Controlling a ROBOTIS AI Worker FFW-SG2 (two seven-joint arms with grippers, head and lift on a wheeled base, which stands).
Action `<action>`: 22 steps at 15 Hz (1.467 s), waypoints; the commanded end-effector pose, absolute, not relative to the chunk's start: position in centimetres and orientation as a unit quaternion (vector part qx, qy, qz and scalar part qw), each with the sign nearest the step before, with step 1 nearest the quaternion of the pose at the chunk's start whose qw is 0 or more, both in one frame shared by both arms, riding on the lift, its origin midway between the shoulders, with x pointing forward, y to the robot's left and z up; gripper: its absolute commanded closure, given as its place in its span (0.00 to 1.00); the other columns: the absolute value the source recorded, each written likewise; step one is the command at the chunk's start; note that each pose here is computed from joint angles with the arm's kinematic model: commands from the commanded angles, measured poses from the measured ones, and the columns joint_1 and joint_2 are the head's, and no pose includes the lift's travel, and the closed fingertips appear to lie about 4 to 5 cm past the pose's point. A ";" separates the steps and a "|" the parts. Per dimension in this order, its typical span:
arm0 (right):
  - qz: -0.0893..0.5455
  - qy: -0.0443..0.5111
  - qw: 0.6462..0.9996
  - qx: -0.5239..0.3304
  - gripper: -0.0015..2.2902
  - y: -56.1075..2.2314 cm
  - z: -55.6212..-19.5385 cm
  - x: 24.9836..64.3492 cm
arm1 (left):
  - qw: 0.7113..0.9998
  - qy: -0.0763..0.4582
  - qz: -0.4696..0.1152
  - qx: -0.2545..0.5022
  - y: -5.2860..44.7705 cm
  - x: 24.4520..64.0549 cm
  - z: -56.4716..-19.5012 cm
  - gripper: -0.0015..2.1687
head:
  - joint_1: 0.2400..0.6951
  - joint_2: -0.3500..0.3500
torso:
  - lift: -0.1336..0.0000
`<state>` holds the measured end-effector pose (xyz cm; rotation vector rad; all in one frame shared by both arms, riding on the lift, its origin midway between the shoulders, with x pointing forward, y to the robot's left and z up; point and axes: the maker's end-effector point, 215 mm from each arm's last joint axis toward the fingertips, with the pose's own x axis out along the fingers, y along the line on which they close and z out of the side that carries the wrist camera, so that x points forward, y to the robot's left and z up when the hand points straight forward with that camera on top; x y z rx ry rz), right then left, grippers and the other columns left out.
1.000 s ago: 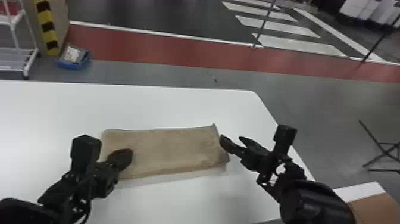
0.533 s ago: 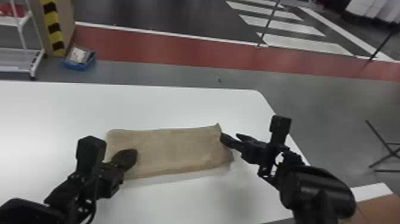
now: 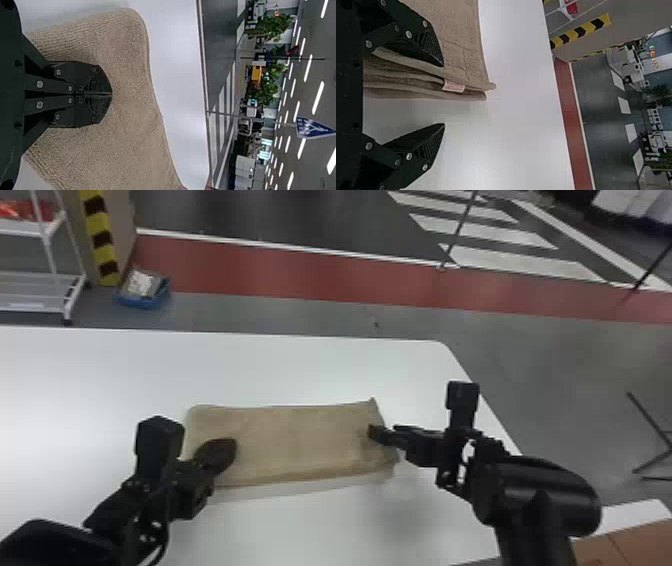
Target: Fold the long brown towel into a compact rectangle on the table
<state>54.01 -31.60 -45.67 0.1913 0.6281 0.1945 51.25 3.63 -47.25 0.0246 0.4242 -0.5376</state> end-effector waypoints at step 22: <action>0.192 0.356 0.909 0.098 0.45 -21.1 -38.3 54.2 | 0.939 0.216 -0.267 0.025 3.5 51.1 -46.5 0.79 | 1.00 0.23 | 0.07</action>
